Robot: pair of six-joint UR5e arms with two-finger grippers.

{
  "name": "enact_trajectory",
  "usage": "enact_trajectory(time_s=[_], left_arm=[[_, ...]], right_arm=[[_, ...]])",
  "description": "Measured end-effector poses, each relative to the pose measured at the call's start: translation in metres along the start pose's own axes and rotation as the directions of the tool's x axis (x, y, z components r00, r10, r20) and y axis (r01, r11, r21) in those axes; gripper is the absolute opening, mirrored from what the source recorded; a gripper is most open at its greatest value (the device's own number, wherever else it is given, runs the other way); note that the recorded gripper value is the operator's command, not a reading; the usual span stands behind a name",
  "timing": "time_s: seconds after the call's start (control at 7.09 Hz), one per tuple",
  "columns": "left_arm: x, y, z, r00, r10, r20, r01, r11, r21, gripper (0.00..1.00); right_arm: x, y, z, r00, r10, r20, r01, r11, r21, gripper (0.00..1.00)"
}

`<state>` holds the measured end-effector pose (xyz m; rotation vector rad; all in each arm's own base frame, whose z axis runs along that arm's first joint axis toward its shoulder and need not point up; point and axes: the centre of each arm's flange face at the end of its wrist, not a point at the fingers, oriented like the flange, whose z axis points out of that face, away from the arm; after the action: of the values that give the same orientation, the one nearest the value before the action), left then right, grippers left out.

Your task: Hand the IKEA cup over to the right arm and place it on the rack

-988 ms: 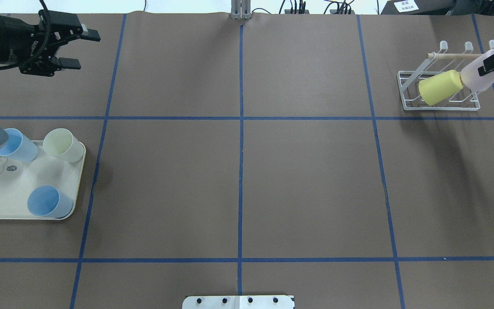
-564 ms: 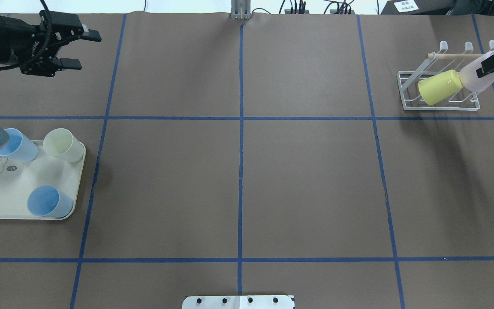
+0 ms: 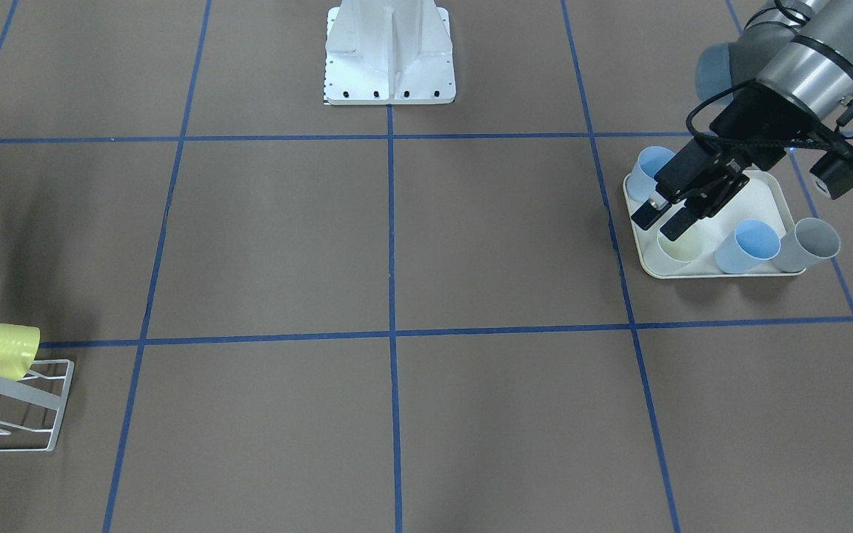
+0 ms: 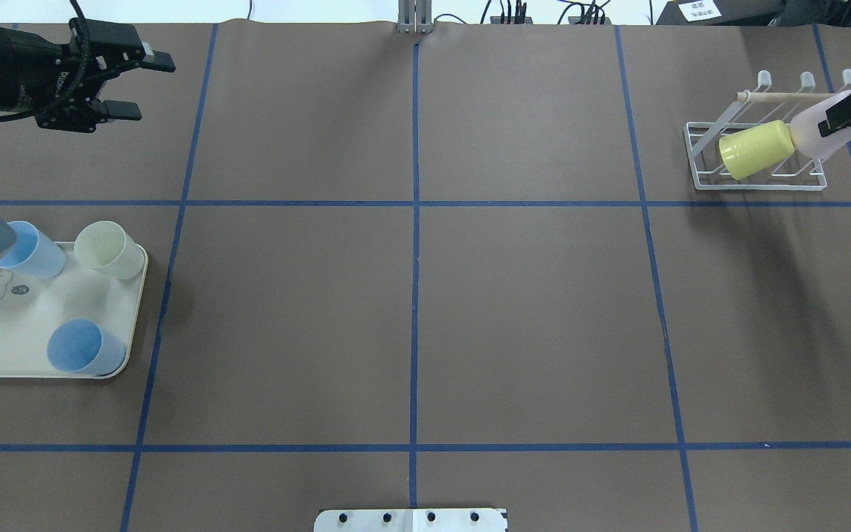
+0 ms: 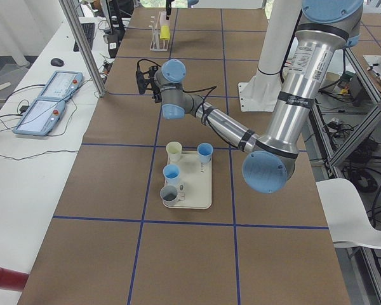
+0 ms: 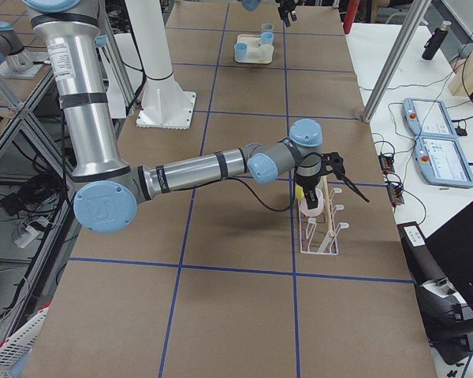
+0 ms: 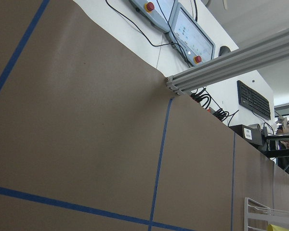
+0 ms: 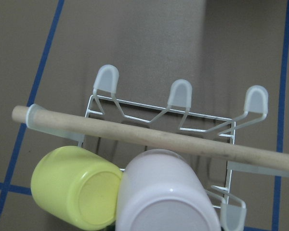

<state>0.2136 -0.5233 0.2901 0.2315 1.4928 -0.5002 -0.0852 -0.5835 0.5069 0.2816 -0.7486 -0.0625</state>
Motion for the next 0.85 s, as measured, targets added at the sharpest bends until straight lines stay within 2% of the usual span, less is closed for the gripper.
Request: enact_trajectory(time_s=[0.85], left_arm=[[0.0053, 0.0027, -0.0031, 1.000, 0.000, -0.011, 0.000, 1.000, -0.001, 1.00]], right_arm=[[-0.0036, -0.0035, -0.0007, 1.000, -0.005, -0.013, 0.005, 1.000, 0.008, 0.00]])
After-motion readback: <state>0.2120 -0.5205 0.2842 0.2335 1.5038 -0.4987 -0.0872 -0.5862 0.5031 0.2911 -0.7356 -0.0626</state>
